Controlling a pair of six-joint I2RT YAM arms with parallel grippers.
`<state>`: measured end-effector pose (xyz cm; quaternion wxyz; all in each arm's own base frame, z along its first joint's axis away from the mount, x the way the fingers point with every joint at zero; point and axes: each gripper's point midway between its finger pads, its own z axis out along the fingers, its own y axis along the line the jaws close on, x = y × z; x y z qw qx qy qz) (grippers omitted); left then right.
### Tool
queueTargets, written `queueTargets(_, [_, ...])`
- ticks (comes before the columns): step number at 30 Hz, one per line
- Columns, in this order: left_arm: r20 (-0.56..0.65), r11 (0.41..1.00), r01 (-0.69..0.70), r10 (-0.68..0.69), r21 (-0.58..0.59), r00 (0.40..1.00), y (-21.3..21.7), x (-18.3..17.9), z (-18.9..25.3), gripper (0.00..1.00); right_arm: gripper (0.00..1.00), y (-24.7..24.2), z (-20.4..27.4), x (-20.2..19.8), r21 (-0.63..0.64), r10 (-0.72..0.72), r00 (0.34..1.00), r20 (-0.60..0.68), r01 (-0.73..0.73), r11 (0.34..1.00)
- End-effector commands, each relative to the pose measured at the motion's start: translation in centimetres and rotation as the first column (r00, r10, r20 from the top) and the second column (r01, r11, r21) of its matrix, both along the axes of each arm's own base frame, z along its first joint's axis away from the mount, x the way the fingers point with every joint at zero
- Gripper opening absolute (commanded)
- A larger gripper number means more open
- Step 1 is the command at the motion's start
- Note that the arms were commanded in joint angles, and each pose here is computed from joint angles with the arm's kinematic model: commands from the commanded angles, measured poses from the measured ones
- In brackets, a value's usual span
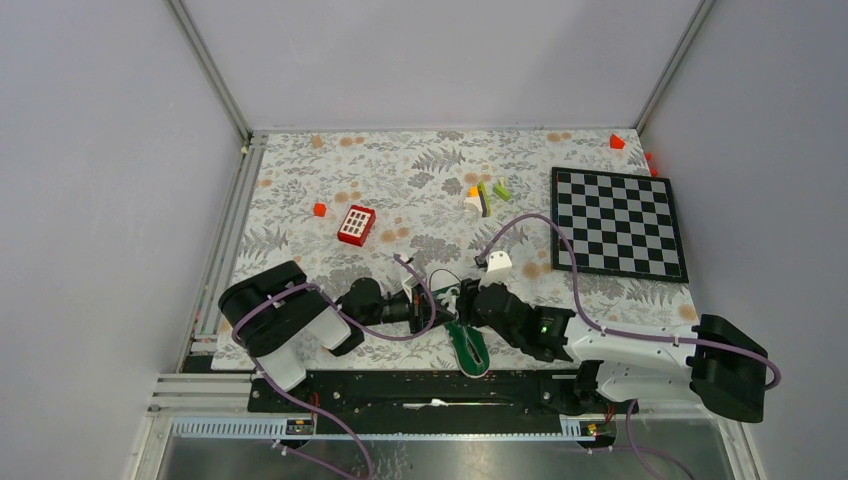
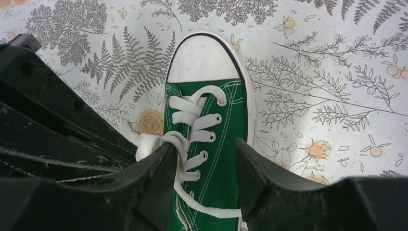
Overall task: Tie the shoes
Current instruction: Cross the shoelace with the shoelace.
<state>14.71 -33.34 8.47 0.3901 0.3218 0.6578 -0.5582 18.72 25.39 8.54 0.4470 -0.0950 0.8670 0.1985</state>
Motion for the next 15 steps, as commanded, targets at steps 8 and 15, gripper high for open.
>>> queueTargets(8, [0.069, 0.999, -0.011, 0.015, -0.048, 0.998, -0.4, 0.6, 1.3, 0.0, 0.52, -0.3, -0.5, -1.1, 0.028, 0.018, 0.999, -0.04, -0.017, 0.999])
queueTargets(15, [0.068, 0.999, -0.017, 0.02, -0.046, 0.998, -0.5, 0.8, 1.2, 0.0, 0.52, -0.4, 0.0, -1.7, 0.063, 0.033, 0.998, -0.05, -0.029, 0.998])
